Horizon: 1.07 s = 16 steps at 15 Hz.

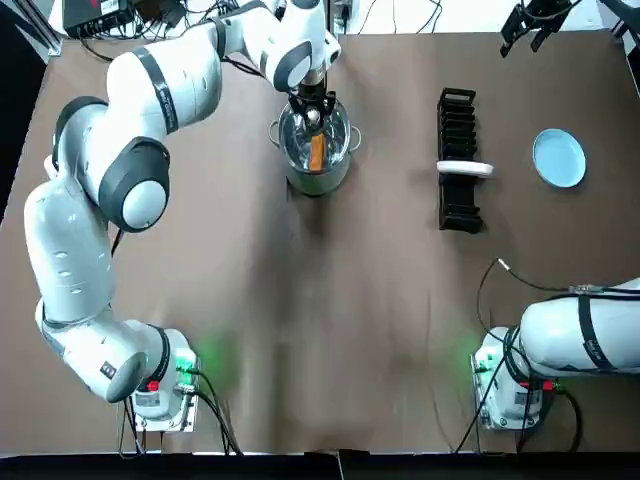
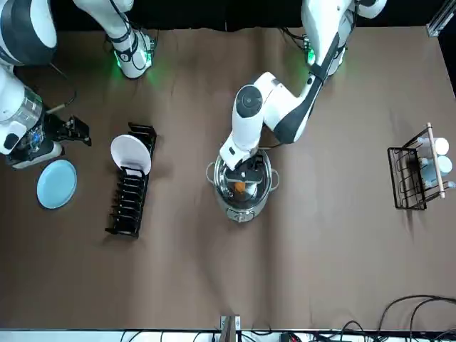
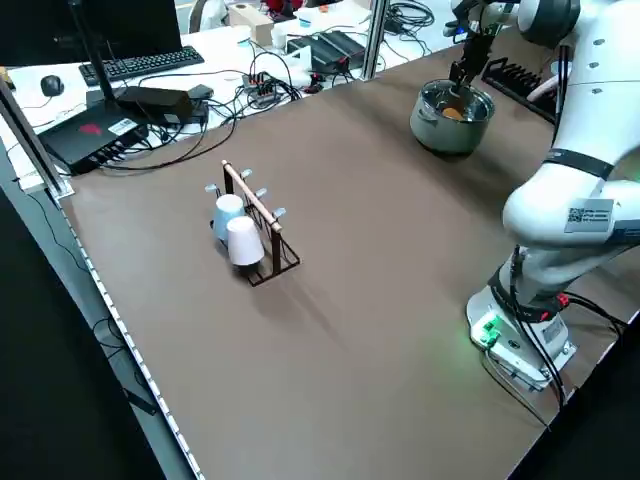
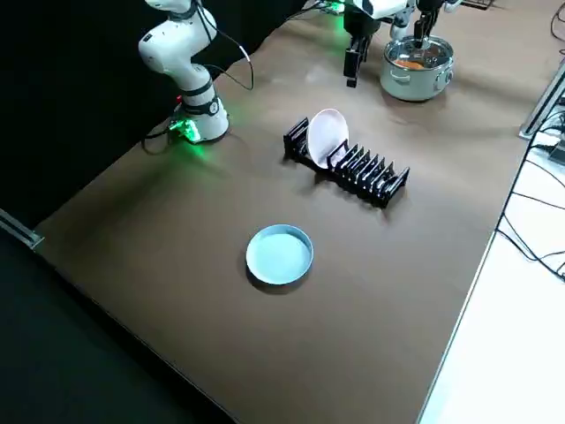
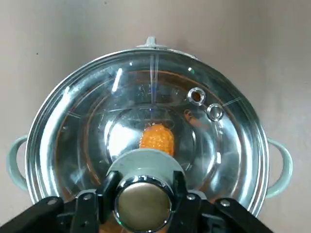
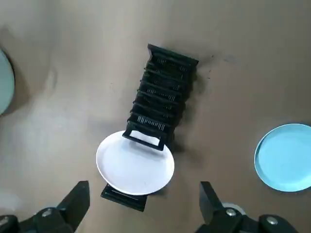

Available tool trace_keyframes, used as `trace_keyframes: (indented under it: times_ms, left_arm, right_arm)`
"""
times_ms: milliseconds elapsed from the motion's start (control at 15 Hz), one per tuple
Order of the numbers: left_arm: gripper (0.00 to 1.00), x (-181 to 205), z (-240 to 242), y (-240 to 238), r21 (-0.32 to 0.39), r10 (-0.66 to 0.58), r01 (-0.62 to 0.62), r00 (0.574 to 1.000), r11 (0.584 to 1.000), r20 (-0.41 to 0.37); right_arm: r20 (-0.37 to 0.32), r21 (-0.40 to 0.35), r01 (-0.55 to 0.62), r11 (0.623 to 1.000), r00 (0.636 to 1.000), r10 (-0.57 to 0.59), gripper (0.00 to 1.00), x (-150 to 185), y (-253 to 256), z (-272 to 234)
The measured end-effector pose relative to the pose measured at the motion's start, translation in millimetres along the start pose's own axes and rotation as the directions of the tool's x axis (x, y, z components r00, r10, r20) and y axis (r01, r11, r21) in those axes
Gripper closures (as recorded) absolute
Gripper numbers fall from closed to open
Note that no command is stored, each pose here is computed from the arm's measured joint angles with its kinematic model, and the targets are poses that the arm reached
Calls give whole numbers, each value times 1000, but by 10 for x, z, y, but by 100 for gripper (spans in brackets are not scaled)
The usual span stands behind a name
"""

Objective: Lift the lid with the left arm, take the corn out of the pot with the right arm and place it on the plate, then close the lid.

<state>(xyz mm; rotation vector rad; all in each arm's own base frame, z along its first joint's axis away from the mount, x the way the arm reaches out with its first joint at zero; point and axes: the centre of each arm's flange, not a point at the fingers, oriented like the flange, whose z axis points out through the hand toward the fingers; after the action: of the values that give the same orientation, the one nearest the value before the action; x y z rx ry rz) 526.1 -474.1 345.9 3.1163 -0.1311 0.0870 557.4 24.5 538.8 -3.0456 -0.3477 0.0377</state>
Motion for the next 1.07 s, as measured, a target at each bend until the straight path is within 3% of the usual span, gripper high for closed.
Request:
trace_keyframes:
  times_ms: [400, 733, 1067]
  left_arm:
    - [50, 47, -101, -54, 10, -34, 34, 999, 999, 35]
    - [50, 164, -358, -145, -6, -74, 74, 997, 997, 9]
    - [50, 556, -724, -934, 16, -152, 152, 988, 988, 7]
  right_arm:
    - [-10, -1, -1, 1000, 1000, 1, 1, 44, 20, -38]
    - [-11, 0, -1, 1000, 1000, 1, 1, 48, 18, -40]
    - [-17, 66, -8, 998, 1000, 9, 4, 232, -186, 36]
